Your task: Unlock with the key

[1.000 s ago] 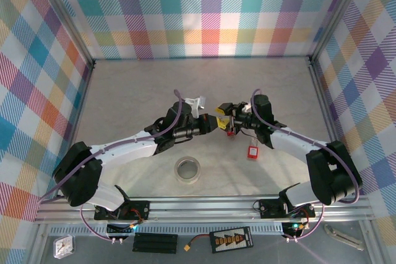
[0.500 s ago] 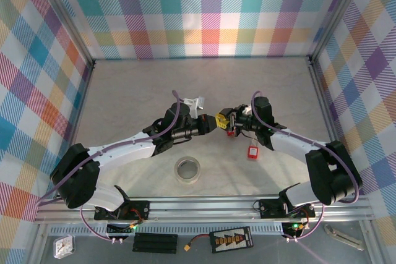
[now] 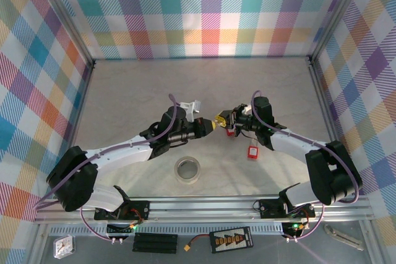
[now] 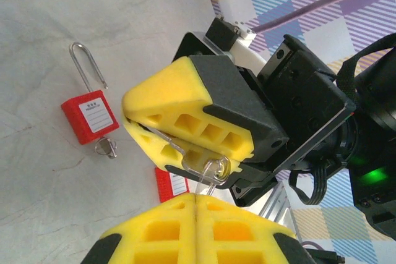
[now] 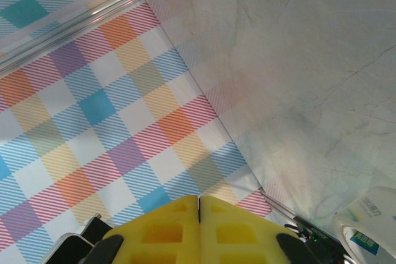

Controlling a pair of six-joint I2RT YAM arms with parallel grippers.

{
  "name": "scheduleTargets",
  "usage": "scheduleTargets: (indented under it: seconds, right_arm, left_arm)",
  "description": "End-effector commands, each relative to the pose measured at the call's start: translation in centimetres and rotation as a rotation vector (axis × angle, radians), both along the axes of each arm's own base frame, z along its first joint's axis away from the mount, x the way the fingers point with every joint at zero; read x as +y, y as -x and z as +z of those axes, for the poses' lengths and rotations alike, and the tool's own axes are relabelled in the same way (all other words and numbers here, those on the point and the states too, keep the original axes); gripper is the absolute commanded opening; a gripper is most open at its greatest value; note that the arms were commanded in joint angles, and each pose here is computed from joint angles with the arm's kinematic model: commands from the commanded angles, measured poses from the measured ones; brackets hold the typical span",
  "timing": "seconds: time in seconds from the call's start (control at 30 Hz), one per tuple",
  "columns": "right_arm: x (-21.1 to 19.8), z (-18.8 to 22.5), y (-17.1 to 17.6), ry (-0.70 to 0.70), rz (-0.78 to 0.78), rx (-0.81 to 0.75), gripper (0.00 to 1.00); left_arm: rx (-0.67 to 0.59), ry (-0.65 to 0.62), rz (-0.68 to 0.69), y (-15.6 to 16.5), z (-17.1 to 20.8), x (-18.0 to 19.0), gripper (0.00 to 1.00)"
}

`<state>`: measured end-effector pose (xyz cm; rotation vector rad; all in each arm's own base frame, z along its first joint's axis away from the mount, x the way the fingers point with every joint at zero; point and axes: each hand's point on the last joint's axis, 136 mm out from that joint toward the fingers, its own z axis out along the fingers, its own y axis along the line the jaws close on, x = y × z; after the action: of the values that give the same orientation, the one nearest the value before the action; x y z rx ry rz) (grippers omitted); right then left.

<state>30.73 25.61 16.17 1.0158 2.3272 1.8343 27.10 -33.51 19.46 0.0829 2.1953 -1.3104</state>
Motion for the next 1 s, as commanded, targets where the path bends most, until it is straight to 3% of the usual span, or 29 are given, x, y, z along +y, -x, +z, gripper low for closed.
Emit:
scheduleTargets:
  seconds: [0.0,0.3,0.37,0.4,0.47,0.57,0.7,0.87,0.97]
  right_arm:
    - [-0.2,0.4,0.4,0.017,0.02,-0.029,0.0]
    - [-0.7,1.1,0.7,0.077,0.034,-0.089,0.0]
    - [-0.8,1.5,0.6,0.089,0.035,-0.125,0.0]
    - [-0.9,1.6,0.5,0.103,0.034,-0.14,0.0]
    - [-1.2,1.8,0.4,0.137,0.027,-0.169,0.0]
    - [-2.1,1.8,0.3,0.23,0.013,-0.207,0.0]
    - [-4.2,0.8,1.1,0.547,0.037,-0.24,0.0]
    - [-5.6,-2.0,3.4,0.935,0.145,-0.256,0.0]
    - [-6.0,-5.1,4.9,1.123,0.205,-0.235,0.0]
  left_arm:
    - [-0.021,0.024,0.029,-0.4,0.9,1.1,0.0]
    - [-0.002,0.026,0.041,-0.6,0.6,2.0,0.0]
    - [0.023,0.082,0.038,-0.6,1.0,1.5,0.32]
    - [0.04,0.13,0.041,-0.6,1.4,1.2,0.43]
    - [0.058,0.23,0.056,-0.7,2.5,0.6,0.54]
    - [0.074,0.326,0.055,-0.6,3.9,-0.6,0.57]
    - [0.118,0.279,0.109,-1.1,2.9,-0.2,0.57]
    - [0.117,-0.001,0.222,-0.9,0.7,3.5,0.59]
    - [0.098,-0.092,0.257,-0.7,0.3,5.5,0.59]
